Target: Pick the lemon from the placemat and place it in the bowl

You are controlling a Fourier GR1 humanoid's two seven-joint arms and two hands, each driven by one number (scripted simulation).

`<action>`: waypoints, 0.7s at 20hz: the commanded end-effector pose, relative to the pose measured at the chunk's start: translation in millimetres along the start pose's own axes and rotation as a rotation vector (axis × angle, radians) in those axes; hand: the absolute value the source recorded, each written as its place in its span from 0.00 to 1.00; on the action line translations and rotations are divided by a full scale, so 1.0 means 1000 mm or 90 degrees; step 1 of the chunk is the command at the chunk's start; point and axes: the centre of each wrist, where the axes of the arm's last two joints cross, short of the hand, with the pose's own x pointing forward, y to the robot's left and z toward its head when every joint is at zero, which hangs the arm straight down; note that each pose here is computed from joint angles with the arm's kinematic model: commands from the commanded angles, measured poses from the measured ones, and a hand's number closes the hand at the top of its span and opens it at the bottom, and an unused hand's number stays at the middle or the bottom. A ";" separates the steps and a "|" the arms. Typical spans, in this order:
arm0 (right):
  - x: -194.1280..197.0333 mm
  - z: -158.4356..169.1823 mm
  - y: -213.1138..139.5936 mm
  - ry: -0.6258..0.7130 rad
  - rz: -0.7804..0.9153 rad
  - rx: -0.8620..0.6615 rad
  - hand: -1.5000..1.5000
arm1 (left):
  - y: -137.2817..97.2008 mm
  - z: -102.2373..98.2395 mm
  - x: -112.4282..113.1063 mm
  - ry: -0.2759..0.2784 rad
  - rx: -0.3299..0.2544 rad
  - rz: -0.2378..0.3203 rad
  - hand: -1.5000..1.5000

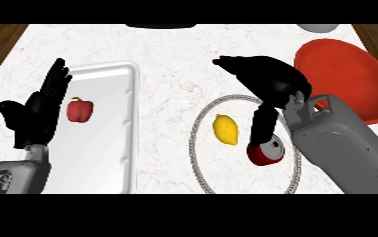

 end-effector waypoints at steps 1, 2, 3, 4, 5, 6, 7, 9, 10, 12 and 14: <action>-0.010 -0.021 0.006 0.007 0.026 0.086 0.00 | 0.004 0.004 0.011 -0.007 0.010 -0.004 0.50; -0.002 -0.021 0.016 0.007 0.030 0.105 0.00 | 0.020 0.006 -0.014 -0.001 0.011 0.009 0.50; 0.009 -0.024 0.021 0.027 0.064 0.132 0.00 | -0.003 0.002 0.008 0.003 -0.002 0.001 0.50; 0.015 -0.028 0.036 0.039 0.067 0.138 0.00 | 0.009 -0.010 0.011 0.007 -0.001 0.004 0.50; 0.008 -0.038 0.030 0.052 0.068 0.154 0.00 | 0.005 0.006 0.001 0.001 0.013 0.003 0.50; 0.015 -0.040 0.022 0.066 0.074 0.165 0.00 | 0.018 0.012 0.010 -0.002 -0.006 -0.009 0.50; 0.025 -0.045 0.026 0.066 0.085 0.186 0.00 | 0.007 0.008 0.008 -0.004 0.006 -0.003 0.50; 0.007 -0.043 0.028 0.065 0.082 0.176 0.00 | 0.024 0.002 0.007 -0.002 0.005 0.004 0.50; 0.005 -0.049 0.036 0.071 0.106 0.187 0.00 | 0.012 -0.001 0.016 0.003 0.011 0.008 0.50; 0.018 -0.041 0.036 0.057 0.110 0.162 0.00 | 0.016 0.005 0.013 0.000 0.004 -0.003 0.50; 0.015 -0.050 0.048 0.045 0.143 0.100 0.00 | 0.029 -0.010 0.011 0.002 0.013 0.002 0.50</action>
